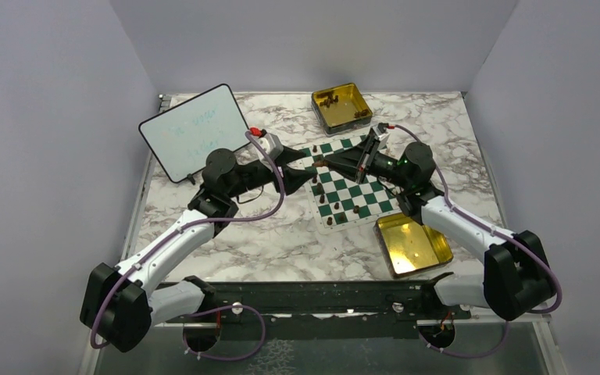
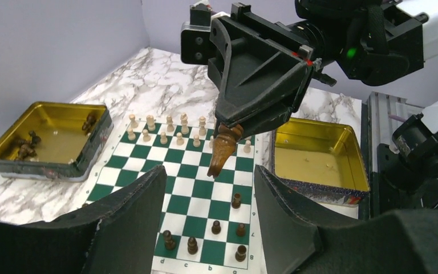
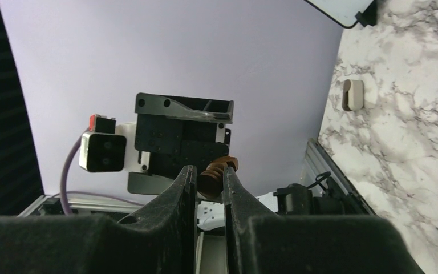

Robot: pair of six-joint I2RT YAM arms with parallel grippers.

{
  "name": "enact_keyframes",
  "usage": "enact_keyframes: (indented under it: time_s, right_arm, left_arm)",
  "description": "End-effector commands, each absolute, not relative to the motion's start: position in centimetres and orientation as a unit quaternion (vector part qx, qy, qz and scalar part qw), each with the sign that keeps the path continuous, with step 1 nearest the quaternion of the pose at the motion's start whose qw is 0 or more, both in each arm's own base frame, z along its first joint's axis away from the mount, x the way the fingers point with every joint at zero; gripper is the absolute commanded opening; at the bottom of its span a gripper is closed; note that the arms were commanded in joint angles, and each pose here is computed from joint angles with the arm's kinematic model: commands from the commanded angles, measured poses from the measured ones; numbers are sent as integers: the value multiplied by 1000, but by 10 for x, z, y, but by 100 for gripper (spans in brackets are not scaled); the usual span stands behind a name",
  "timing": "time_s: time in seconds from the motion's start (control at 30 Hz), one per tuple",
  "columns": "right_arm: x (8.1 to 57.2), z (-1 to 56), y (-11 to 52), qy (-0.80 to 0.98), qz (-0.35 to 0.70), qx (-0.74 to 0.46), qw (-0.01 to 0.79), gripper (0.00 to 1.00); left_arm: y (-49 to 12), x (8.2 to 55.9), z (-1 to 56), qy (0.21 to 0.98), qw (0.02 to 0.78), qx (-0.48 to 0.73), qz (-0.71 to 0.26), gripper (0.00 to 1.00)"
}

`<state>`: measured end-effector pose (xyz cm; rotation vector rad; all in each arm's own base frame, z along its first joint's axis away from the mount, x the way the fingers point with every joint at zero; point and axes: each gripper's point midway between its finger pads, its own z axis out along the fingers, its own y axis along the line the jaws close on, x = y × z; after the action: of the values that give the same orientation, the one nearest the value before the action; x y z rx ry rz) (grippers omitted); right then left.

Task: Set up the chess pieces on the board
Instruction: Place the chess piece on the chessboard.

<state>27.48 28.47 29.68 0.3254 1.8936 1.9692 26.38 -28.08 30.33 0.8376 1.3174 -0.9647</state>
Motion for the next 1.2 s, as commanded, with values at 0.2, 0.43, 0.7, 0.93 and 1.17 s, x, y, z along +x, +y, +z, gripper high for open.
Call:
enact_keyframes:
  time_s: [0.2,0.43,0.7,0.93,1.17]
  right_arm:
    - [259,336,281,637,741,84,196,1]
    - [257,336,281,637,741,84,192,1]
    - [257,330,280,641,738,88,189,1]
    - [258,322,280,646,734,94,189,3]
    - [259,307,279,671,707,91,205,26]
  left_arm:
    - [-298,244,328,476,624,439,-437,56]
    - [-307,245,328,471,622,446,-439,48]
    - [-308,246,333,469,628,441,-438,27]
    - [-309,244,335,473,621,435,-448,0]
    - [-305,244,330,502,608,407,-461,0]
